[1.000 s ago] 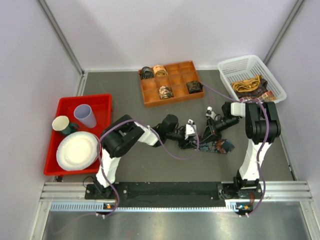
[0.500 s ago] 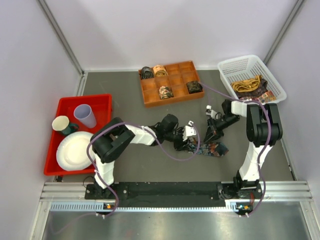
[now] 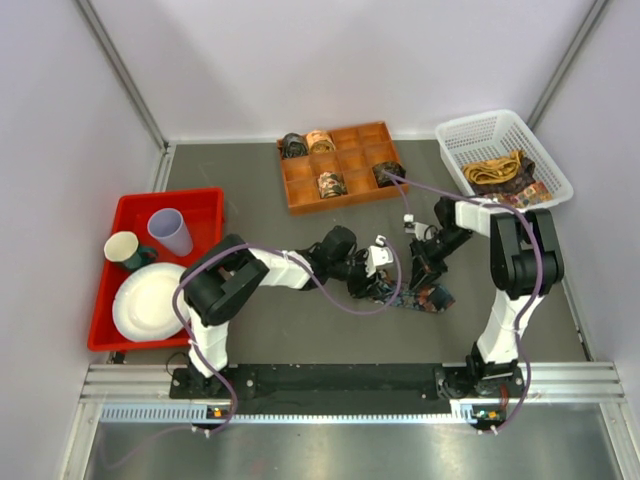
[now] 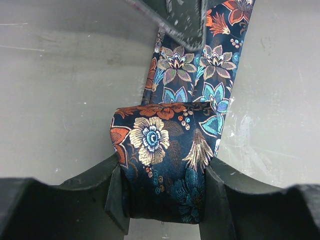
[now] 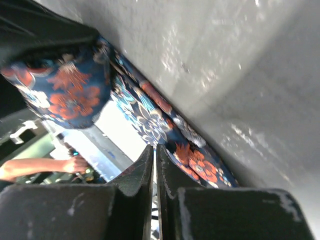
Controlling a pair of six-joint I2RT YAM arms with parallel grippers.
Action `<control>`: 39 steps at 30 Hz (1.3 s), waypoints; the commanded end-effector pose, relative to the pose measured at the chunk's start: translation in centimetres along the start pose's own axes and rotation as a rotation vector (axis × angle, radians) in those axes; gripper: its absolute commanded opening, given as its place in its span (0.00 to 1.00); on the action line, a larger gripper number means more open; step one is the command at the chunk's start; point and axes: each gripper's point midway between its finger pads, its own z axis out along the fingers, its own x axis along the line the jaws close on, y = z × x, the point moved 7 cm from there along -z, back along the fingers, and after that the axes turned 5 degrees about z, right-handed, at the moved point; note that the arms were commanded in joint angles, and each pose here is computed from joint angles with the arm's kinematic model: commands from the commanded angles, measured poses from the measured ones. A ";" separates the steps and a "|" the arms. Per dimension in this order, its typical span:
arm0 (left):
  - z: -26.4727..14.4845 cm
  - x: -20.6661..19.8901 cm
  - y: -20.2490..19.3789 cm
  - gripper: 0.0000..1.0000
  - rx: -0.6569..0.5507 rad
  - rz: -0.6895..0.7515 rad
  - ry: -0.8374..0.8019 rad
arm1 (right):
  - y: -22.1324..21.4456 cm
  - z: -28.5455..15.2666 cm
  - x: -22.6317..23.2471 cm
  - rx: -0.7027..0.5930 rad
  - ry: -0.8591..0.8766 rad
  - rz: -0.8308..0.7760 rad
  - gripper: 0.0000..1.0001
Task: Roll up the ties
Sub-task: Roll the tie at the center of the board.
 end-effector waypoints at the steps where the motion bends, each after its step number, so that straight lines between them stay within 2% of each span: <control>1: -1.6 -2.7 -7.9 0.02 0.303 -0.219 -0.005 | -1.6 -0.7 -0.4 0.022 -0.090 -0.046 0.04; 5: -1.4 -2.7 -7.3 0.06 0.262 -0.202 -0.041 | -0.3 -0.2 -1.5 0.033 -0.140 -0.022 0.04; 9: -0.9 -1.0 -5.1 0.09 0.211 -0.153 -0.044 | 0.6 0.9 -1.6 0.125 -0.182 -0.045 0.04; 15: -1.1 1.7 -1.8 0.09 0.130 -0.110 -0.035 | 3.0 0.1 -2.2 0.126 -0.279 -0.095 0.01; 21: -2.1 1.2 -1.0 0.09 0.062 -0.078 -0.073 | 3.6 0.1 -2.9 0.138 -0.323 -0.101 0.00; 24: -2.3 0.5 -0.6 0.15 0.011 -0.029 -0.133 | 3.2 0.2 -3.1 0.142 -0.329 -0.104 0.00; 32: -2.4 1.6 1.3 0.24 -0.046 0.063 -0.193 | 2.8 0.5 -3.3 0.154 -0.328 -0.099 0.00; 36: -2.7 1.4 1.9 0.24 -0.068 0.100 -0.221 | 2.7 0.5 -3.4 0.153 -0.334 -0.099 0.00; 39: -2.8 1.2 1.0 0.22 -0.018 0.079 -0.209 | 2.8 0.5 -3.4 0.146 -0.336 -0.101 0.00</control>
